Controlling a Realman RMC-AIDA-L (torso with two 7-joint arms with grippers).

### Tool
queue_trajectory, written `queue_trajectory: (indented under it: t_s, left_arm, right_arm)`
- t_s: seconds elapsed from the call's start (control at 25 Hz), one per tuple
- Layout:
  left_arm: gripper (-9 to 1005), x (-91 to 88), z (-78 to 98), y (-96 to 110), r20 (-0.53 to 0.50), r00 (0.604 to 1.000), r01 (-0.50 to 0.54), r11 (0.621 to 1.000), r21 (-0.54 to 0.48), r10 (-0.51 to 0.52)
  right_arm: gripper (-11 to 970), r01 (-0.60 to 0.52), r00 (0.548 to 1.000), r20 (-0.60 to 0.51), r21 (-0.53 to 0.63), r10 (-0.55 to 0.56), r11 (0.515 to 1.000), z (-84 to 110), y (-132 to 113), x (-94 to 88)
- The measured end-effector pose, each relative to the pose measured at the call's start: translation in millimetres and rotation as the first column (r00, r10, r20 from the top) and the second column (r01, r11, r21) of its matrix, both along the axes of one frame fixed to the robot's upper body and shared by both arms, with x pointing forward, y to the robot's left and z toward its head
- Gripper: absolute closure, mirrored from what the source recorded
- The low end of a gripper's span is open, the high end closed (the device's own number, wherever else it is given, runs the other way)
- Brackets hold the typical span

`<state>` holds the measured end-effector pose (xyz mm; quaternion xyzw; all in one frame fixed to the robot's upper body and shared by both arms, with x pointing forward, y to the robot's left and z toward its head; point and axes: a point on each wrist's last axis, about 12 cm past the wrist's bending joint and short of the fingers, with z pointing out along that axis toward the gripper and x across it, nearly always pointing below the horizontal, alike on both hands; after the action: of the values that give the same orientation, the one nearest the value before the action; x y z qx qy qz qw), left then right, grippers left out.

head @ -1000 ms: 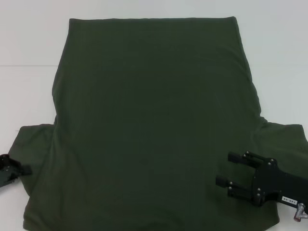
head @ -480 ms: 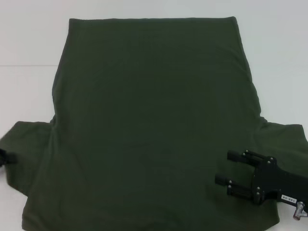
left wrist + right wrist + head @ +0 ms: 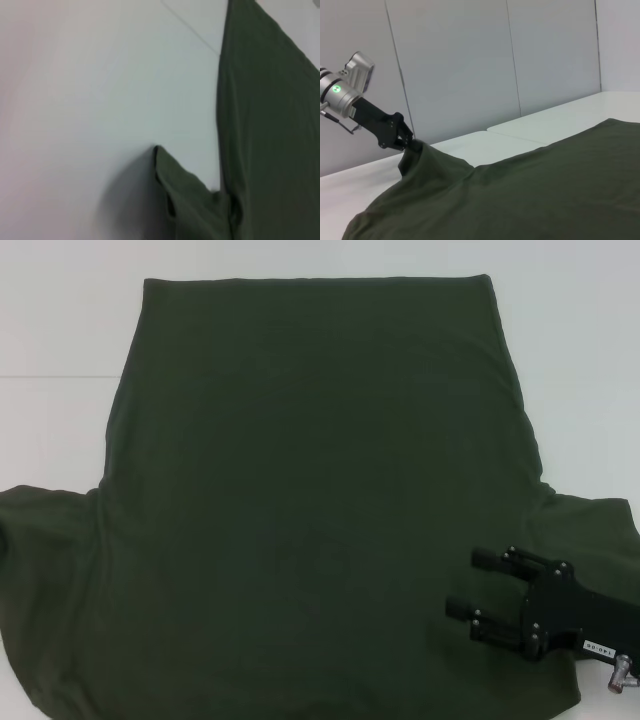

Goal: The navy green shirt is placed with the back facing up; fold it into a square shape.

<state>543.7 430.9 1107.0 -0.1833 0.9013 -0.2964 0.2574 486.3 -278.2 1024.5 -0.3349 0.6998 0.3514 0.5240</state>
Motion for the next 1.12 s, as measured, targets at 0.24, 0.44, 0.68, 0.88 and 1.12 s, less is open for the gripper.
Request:
queue_trajectory:
  t_s: [0.24, 0.44, 0.68, 0.88, 1.12]
  left_arm:
    - [977, 5.5, 10.8, -1.8, 0.014, 0.999, 0.031, 0.999, 0.004, -0.032]
    - [977, 11.3, 18.2, -15.3, 0.024, 0.995, 0.094, 0.996, -0.007, -0.094]
    - [976, 31.3, 35.9, -64.4, 0.022, 0.97, 0.244, 0.97, 0.012, -0.244]
    - [976, 44.3, 36.7, -113.9, 0.03, 0.942, 0.334, 0.943, 0.012, -0.334]
    - [977, 50.2, 11.1, -147.5, 0.0, 0.933, 0.36, 0.933, -0.021, -0.36]
  right_arm:
    - [185, 0.0, 1.0, 0.0, 0.001, 0.0, 1.0, 0.0, 0.0, -0.1]
    - [185, -0.001, 1.0, 0.001, 0.001, 0.001, 1.0, -0.2, 0.6, -0.3]
    - [185, 0.001, 1.0, -0.004, 0.002, -0.001, 1.0, -1.4, 1.6, -0.9]
    - [185, 0.005, 1.0, -0.006, -0.001, -0.005, 1.0, -2.2, 1.6, -0.8]
    - [185, 0.008, 1.0, -0.003, 0.01, -0.008, 1.0, -1.2, 1.9, -0.6]
